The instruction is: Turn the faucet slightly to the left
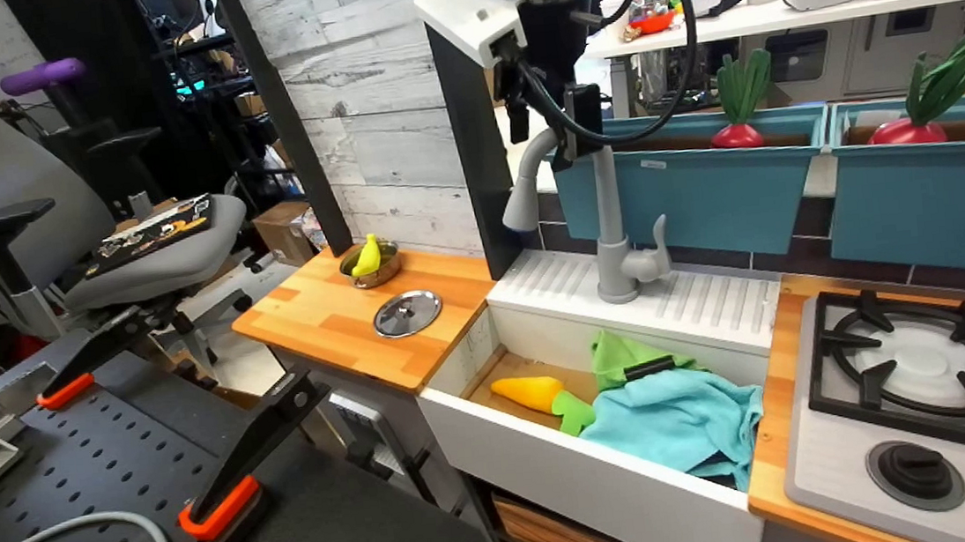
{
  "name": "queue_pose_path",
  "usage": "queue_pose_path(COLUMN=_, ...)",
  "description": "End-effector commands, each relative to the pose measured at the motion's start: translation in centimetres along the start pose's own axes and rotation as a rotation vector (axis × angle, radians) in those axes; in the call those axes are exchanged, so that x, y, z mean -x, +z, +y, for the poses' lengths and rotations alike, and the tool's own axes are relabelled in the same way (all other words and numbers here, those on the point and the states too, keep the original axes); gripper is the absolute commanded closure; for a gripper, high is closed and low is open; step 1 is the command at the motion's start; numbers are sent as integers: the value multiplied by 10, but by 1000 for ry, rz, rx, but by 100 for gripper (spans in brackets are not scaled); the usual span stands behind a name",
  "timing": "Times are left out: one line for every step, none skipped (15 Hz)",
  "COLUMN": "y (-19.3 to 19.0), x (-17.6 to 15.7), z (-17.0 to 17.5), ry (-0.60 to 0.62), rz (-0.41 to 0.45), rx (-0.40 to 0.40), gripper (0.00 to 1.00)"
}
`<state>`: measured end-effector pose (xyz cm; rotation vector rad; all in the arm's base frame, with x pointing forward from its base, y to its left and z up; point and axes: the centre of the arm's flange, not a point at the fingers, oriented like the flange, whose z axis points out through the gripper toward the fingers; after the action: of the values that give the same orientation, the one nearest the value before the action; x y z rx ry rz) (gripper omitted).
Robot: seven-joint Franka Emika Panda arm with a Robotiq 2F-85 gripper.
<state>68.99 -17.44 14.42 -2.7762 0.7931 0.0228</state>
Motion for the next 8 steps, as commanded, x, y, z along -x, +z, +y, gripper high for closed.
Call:
queue_pose_path(y=-16, x=2, z=8, ry=-42, rz=64, rx=-13, gripper=0)
queue_pose_path(y=-19, x=4, z=14, ry=-45, rz=79, rx=1, gripper=0)
queue_pose_path(y=-24, x=7, z=22, ry=-50, rz=93, rx=23, gripper=0)
queue_pose_path(y=-29, x=10, z=29, ry=-60, rz=103, rx=33, gripper=0)
queue_pose_path(y=-35, x=14, z=38, ry=-78, rz=109, rx=56, gripper=0)
queue_pose_path(y=-41, x=18, z=44, ry=-91, rz=123, rx=82, gripper=0)
queue_pose_path(y=-47, x=22, z=52, ry=-109, rz=127, rx=100, gripper=0)
queue_pose_path(y=-53, x=28, z=59, ry=-133, rz=127, rx=126, gripper=0)
